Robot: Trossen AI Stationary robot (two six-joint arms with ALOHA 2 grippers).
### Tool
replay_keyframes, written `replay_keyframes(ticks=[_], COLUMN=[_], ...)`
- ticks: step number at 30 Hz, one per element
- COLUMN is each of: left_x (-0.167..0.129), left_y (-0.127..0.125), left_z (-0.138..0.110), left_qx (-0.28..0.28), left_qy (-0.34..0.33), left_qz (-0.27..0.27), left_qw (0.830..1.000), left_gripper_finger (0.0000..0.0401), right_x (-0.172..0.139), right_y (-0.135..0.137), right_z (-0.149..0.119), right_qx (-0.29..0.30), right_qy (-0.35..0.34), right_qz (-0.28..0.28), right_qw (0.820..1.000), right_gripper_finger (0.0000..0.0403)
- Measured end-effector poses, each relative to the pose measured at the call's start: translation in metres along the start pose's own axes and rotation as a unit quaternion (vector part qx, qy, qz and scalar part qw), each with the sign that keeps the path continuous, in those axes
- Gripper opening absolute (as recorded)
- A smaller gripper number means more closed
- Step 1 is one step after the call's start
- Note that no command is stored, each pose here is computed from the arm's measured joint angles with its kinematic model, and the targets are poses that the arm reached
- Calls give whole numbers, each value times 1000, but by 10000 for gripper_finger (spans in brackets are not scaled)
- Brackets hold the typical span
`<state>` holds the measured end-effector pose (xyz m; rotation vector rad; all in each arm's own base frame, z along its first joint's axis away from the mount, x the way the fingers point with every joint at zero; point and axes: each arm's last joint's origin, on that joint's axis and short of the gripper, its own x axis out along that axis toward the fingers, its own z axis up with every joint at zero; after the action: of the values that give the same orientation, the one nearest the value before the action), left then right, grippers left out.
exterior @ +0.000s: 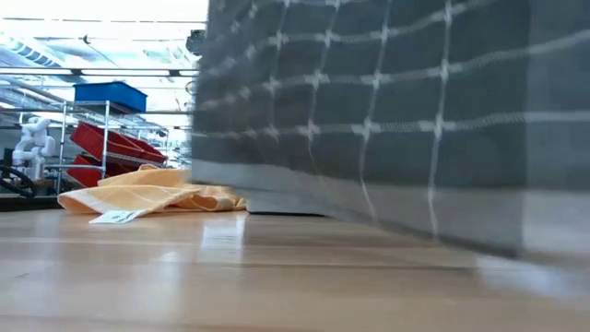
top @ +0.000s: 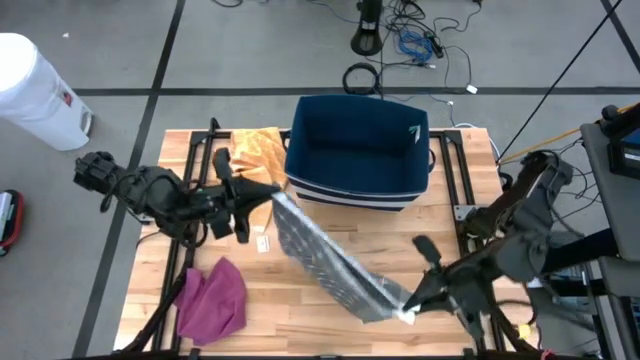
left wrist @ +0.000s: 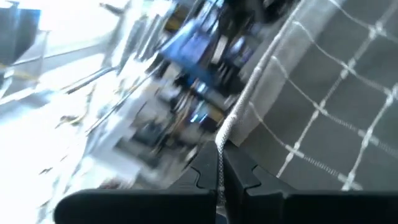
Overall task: Fold towel
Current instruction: Fold the gray patterned towel
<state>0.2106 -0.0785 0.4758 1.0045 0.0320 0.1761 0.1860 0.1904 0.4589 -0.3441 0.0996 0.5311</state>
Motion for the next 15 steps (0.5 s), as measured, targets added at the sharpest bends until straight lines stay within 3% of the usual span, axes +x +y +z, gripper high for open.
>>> replay_keyframes(ticks=[5,15], left_x=[1,17], left_y=[-4,6], left_z=[-5,-28], left_qx=[38,34], left_qy=[62,127], left_qz=[7,41], left_qw=[997,990], left_gripper_finger=[2,2], right_x=[-25,-63], right_y=[-6,-31], right_z=[1,-4], right_qx=[10,5], right_qy=[8,40], right_qz=[-3,-81], right_qw=[1000,996], right_gripper_finger=[0,0])
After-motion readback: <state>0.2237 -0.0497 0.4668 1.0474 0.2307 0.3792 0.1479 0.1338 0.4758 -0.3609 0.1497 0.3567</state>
